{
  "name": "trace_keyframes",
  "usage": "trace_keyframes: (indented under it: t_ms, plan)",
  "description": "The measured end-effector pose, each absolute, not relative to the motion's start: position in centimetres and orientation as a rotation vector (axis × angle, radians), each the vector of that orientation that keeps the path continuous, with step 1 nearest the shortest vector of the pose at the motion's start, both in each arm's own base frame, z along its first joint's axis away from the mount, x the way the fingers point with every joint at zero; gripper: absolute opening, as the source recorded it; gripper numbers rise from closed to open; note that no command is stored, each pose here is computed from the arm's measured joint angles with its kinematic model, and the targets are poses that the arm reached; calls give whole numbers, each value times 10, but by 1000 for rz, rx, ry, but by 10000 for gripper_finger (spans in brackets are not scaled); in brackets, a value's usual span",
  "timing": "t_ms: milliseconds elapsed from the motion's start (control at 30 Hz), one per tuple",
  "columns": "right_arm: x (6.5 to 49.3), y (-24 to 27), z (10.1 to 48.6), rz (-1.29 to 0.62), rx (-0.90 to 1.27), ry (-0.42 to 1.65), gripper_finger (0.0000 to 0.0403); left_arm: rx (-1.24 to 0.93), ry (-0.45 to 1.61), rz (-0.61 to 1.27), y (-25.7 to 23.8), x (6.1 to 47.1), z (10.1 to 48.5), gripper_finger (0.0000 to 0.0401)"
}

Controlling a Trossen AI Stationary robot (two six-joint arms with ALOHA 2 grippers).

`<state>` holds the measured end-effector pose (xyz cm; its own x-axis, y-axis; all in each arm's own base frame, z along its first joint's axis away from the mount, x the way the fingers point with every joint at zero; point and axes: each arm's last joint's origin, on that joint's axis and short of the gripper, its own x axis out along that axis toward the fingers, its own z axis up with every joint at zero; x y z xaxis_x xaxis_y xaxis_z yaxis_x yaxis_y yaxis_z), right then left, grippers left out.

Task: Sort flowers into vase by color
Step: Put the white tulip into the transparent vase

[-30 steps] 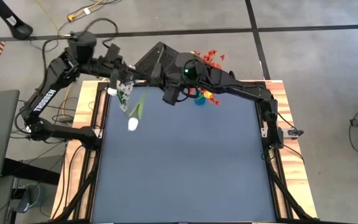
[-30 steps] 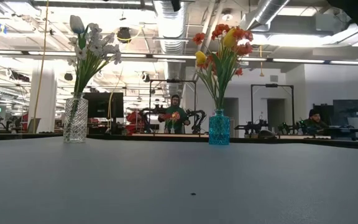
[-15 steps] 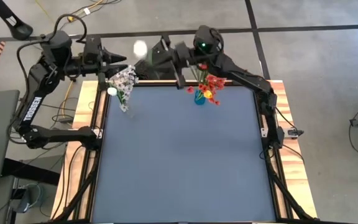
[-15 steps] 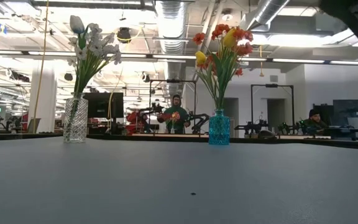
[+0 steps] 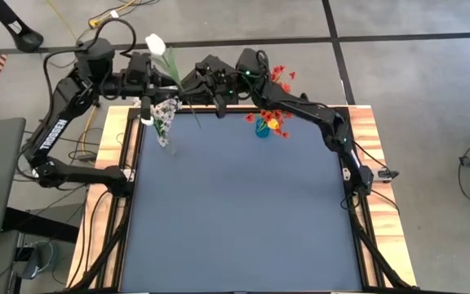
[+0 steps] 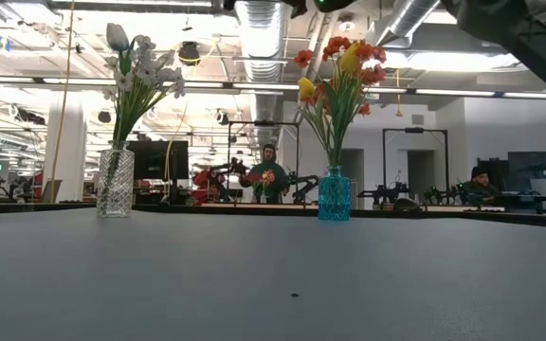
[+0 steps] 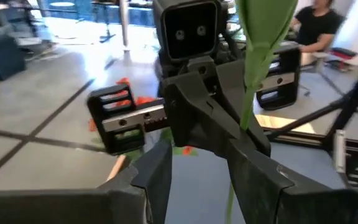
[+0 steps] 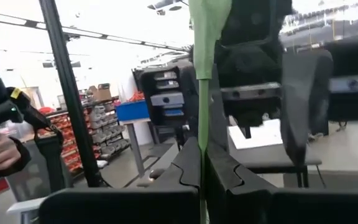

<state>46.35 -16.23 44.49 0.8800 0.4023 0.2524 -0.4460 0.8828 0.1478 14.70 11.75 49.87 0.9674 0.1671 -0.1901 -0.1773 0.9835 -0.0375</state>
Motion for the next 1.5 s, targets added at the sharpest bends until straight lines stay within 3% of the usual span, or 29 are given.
trace_keyframes:
  t_ms: [1133,1233,1367,1500]
  plan:
    - [463,-169,443,370,152,-219,25,-20,119,140,113,165,504,138]
    - [463,-169,442,369,156,-213,25,-10,114,158,113,165,505,107]
    - [463,-169,442,370,155,-213,31,5,119,175,113,165,505,20]
    - [463,-169,443,371,152,-219,67,9,126,182,113,164,505,3]
